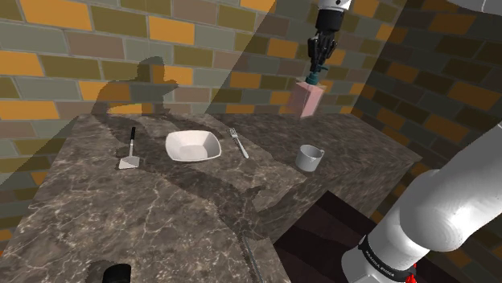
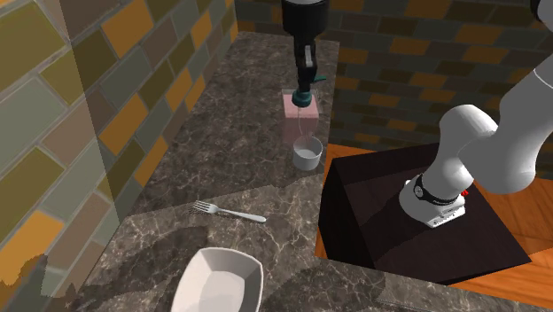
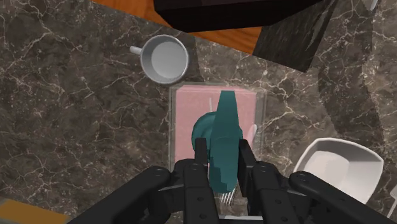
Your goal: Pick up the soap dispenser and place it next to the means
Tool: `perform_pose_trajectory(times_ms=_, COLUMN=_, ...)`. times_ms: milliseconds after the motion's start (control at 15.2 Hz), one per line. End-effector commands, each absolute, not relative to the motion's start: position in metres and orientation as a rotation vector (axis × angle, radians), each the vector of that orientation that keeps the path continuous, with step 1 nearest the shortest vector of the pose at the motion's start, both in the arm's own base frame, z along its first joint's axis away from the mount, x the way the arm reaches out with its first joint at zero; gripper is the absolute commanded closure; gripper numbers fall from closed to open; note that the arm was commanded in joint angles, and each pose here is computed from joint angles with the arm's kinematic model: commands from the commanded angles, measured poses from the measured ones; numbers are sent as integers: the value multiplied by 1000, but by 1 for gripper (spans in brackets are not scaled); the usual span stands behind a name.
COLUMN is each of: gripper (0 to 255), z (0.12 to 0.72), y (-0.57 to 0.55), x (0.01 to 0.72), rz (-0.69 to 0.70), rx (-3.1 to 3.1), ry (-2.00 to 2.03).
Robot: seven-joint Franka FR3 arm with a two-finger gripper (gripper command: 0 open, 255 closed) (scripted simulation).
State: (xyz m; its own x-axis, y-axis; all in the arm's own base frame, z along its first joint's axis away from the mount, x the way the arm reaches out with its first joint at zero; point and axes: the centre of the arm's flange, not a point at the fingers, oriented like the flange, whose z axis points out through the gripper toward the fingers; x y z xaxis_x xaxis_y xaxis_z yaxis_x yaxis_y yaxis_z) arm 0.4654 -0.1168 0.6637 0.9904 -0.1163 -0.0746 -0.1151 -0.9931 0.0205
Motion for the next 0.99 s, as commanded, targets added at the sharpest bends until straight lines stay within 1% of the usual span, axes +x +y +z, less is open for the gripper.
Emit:
perform_pose_trajectory(times_ms=0, gripper=255, z=661, y=-92, x=453, rz=-118, rx=3117, ry=-183)
perform_pose_trajectory(times_ms=924, gripper=255, z=662, y=65, x=355, rz=-118, rx=3117, ry=-183)
